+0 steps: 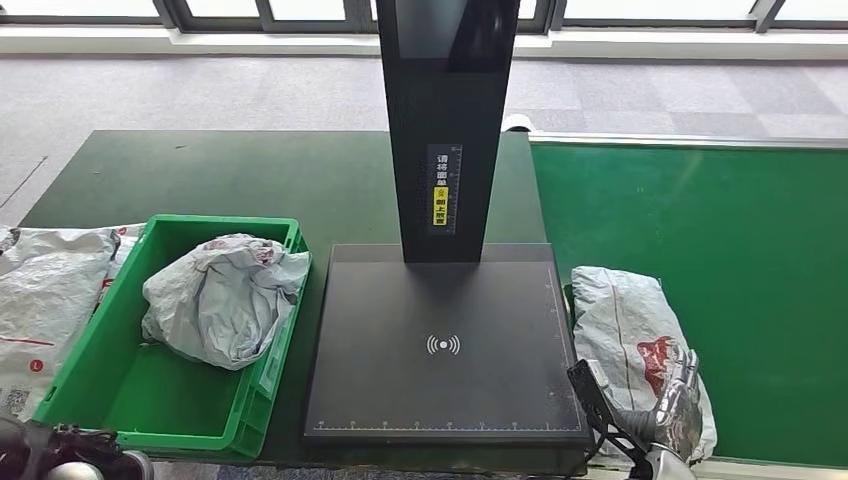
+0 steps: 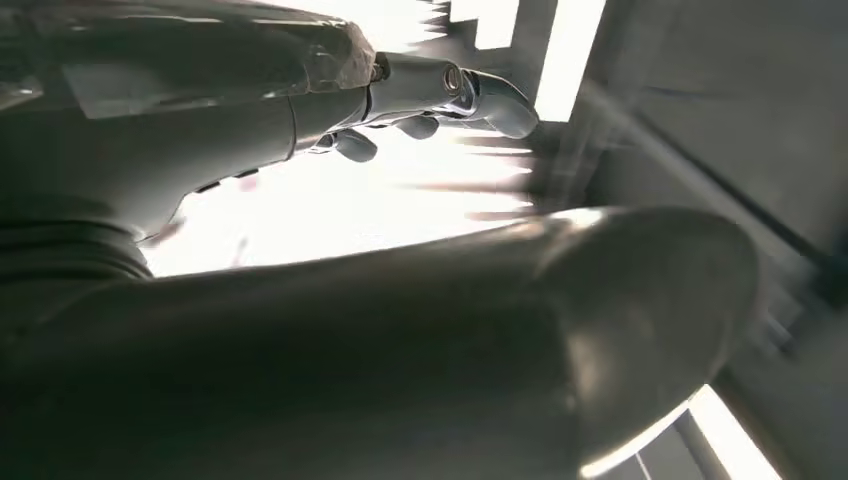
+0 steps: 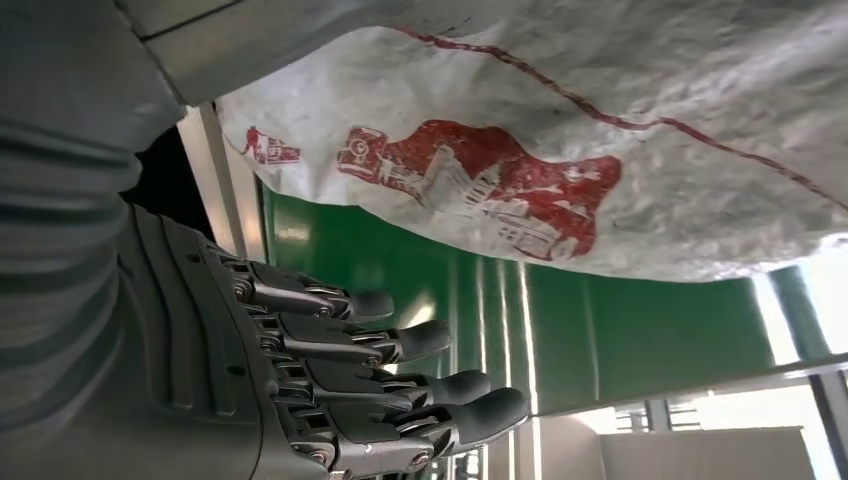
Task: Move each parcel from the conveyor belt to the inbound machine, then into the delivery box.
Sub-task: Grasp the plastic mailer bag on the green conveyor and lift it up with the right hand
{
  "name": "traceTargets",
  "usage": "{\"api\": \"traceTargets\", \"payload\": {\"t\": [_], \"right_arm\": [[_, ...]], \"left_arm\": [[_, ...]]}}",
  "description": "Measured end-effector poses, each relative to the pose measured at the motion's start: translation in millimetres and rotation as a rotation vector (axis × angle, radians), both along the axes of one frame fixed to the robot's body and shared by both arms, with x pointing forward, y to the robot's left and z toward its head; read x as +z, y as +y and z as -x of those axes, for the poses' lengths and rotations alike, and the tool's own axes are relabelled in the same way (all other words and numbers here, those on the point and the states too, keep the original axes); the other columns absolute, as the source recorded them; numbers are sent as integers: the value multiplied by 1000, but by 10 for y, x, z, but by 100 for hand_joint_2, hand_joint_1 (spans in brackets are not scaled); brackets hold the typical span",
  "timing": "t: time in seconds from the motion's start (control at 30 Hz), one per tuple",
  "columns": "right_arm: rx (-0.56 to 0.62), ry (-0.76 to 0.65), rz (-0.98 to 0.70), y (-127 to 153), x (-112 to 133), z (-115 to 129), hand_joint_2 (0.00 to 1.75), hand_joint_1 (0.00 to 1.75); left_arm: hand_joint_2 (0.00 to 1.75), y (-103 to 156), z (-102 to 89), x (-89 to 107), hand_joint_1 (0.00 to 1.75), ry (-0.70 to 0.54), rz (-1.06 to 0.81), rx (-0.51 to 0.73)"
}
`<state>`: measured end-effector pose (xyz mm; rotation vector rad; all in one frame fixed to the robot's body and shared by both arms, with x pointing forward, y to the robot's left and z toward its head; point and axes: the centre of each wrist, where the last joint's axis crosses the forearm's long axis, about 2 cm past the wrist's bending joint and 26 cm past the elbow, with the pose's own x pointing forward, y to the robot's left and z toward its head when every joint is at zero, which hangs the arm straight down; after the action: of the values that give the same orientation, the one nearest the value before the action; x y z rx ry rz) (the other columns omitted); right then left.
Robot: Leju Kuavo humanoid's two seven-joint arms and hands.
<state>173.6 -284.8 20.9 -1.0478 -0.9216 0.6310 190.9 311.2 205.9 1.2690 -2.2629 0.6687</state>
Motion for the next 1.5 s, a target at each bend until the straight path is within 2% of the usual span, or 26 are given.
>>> {"api": "traceTargets", "payload": {"t": [0.1,0.67,0.93,1.07,1.27,1.5], "right_arm": [[-42,39,5,-100,-93,57,175,0],[-197,163,-6,-470,-341,305,175,0],[-196,202,1,-491,-369,311,175,0],[-149,230,-8,-447,-419,275,175,175],[-79,228,-33,-321,-511,195,175,175],[-41,149,-73,-187,-525,60,175,175]], "left_arm": [[0,-6,17,10,0,53,-120,38],[0,-51,52,-35,0,70,-108,20],[0,-65,56,-52,0,77,-105,15],[0,-87,42,-68,0,84,-106,6],[0,-104,25,-104,0,98,-101,-3],[0,-111,14,-137,0,110,-96,-8]]}}
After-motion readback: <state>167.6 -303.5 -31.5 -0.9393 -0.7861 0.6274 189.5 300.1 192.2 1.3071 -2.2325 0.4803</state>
